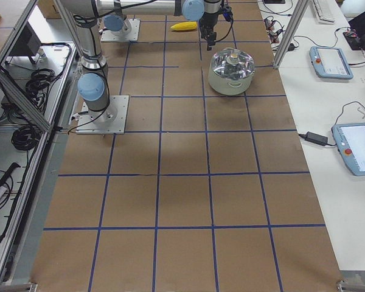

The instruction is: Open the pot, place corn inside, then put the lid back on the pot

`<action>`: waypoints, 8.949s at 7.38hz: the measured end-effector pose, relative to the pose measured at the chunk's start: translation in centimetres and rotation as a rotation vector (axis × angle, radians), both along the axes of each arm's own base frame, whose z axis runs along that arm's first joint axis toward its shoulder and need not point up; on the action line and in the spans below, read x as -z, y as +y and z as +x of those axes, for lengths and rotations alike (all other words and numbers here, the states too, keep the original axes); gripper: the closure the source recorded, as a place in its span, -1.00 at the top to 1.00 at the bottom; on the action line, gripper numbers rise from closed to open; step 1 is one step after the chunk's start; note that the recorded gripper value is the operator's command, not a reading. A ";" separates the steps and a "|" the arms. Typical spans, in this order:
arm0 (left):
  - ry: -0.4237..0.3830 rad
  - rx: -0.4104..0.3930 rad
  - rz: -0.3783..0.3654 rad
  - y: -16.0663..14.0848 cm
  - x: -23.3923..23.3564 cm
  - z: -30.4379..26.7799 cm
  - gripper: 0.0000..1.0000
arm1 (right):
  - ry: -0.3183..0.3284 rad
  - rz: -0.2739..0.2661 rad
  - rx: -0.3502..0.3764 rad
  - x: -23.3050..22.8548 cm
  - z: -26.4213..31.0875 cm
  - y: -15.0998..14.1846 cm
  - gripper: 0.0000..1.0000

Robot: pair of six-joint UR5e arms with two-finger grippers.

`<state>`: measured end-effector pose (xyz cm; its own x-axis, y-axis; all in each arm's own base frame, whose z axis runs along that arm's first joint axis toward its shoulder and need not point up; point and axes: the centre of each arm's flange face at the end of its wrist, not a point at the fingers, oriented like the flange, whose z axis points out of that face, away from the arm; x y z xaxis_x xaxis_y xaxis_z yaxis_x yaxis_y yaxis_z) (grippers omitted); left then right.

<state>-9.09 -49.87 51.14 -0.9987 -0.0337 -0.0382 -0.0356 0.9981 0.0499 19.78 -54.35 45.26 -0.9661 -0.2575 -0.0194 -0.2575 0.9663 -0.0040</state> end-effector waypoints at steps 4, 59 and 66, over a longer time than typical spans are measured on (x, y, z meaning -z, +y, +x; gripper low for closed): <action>0.000 0.001 0.000 0.0 0.0 0.0 1.00 | 0.003 -0.035 0.000 -0.7 0.2 -1.0 0.99; 0.206 0.135 -0.187 -21.4 16.6 -33.2 -0.61 | 0.020 0.105 0.017 -0.7 -6.0 1.5 -0.44; 0.206 0.165 -0.199 -22.0 19.9 -35.2 1.00 | 0.019 0.109 0.023 -0.5 -6.0 1.7 -0.41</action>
<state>-44.27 -71.84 31.19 -0.9774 0.1428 0.1561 0.1181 0.9804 -0.1575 13.79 -52.66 45.74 -0.9722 -0.2326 -0.0279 -0.2342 0.9664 0.1058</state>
